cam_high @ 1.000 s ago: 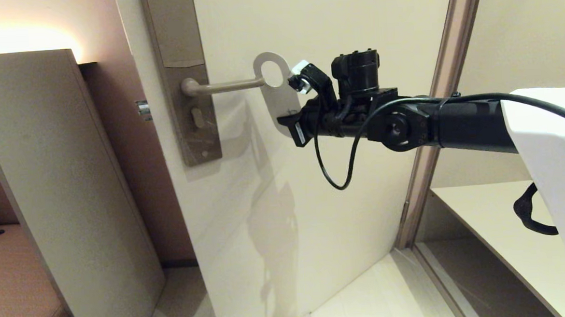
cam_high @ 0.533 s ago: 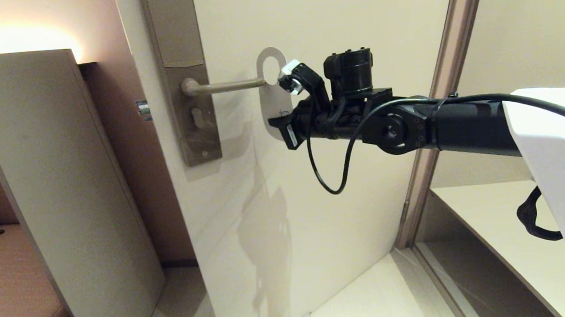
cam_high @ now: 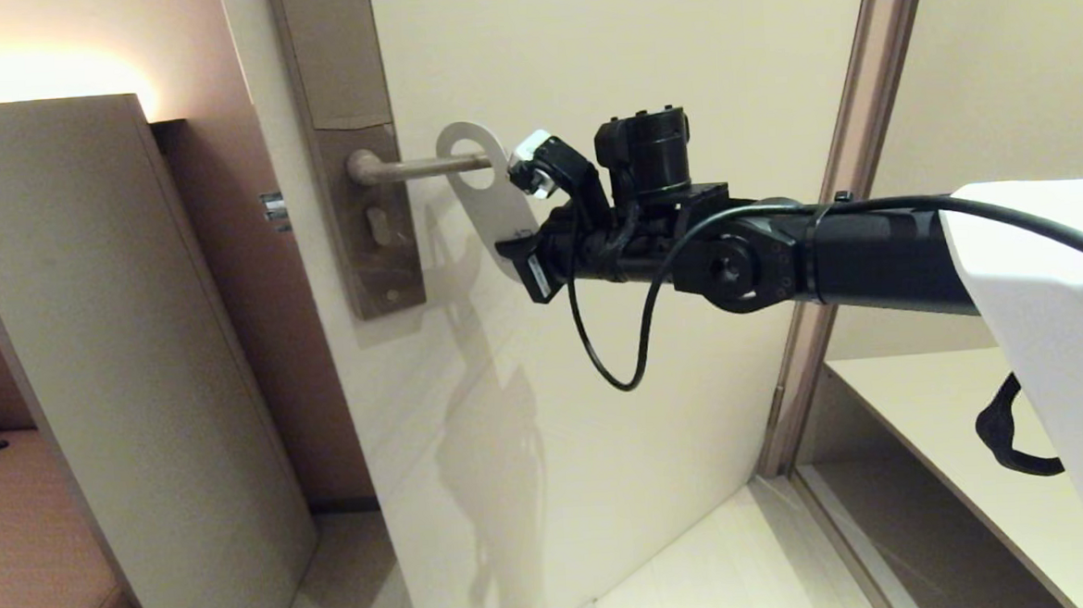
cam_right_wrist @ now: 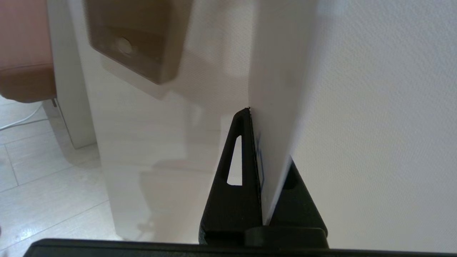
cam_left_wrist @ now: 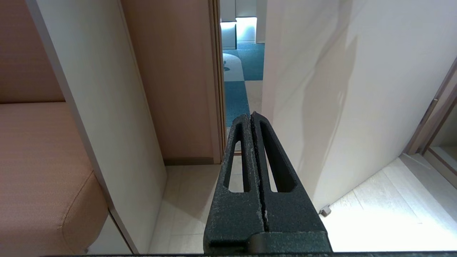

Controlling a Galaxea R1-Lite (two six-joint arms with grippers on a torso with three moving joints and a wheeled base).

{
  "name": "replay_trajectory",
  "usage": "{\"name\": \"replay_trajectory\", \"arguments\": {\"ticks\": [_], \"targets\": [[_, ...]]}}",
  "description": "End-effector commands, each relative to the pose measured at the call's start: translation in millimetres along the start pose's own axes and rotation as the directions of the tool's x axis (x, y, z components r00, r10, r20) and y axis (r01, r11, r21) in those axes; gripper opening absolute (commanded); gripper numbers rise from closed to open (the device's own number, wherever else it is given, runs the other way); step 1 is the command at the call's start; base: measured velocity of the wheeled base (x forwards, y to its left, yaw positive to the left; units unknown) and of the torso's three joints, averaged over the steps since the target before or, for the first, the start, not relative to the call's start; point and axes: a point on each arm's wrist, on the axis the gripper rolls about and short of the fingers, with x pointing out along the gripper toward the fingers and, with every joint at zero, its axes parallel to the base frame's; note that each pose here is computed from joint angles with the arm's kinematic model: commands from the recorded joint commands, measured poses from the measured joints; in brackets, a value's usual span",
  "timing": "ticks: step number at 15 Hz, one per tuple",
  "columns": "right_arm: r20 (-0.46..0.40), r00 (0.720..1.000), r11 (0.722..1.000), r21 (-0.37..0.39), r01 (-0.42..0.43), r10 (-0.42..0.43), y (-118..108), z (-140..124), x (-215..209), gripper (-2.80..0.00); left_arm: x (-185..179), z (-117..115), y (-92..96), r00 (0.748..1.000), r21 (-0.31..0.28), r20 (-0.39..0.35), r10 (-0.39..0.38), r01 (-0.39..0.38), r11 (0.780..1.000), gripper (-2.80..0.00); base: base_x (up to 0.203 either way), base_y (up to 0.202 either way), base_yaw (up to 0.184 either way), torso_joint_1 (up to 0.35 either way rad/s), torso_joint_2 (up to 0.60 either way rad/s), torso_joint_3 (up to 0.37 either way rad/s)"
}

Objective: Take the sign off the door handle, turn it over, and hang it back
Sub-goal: Hang the sign back with the other side facing out

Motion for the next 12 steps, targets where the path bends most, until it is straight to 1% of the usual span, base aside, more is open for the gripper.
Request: {"name": "replay_trajectory", "arguments": {"ticks": [1, 4, 7, 12], "targets": [[0.000, 1.000, 1.000, -0.002, -0.003, 0.003, 0.9, -0.5, 0.7, -2.80, 0.0, -0.1, 0.0, 1.000, 0.000, 0.000, 0.001, -0.001, 1.000, -2.80, 0.000, 0.000, 0.000, 0.000, 0.00, 0.000], [-0.006, 1.000, 1.000, -0.001, -0.006, 0.006, 2.0, -2.2, 1.5, -2.80, 0.0, -0.1, 0.0, 1.000, 0.000, 0.000, 0.001, -0.001, 1.000, -2.80, 0.000, 0.000, 0.000, 0.000, 0.00, 0.000], [-0.018, 1.000, 1.000, 0.000, -0.015, 0.015, 7.9, -4.9, 4.0, -2.80, 0.0, -0.1, 0.0, 1.000, 0.000, 0.000, 0.001, -0.001, 1.000, -2.80, 0.000, 0.000, 0.000, 0.000, 0.00, 0.000], [-0.017, 0.999, 0.999, -0.006, -0.031, 0.031, 20.3, -2.0, 6.5, -2.80, 0.0, -0.1, 0.0, 1.000, 0.000, 0.000, 0.001, -0.001, 1.000, -2.80, 0.000, 0.000, 0.000, 0.000, 0.00, 0.000]]}}
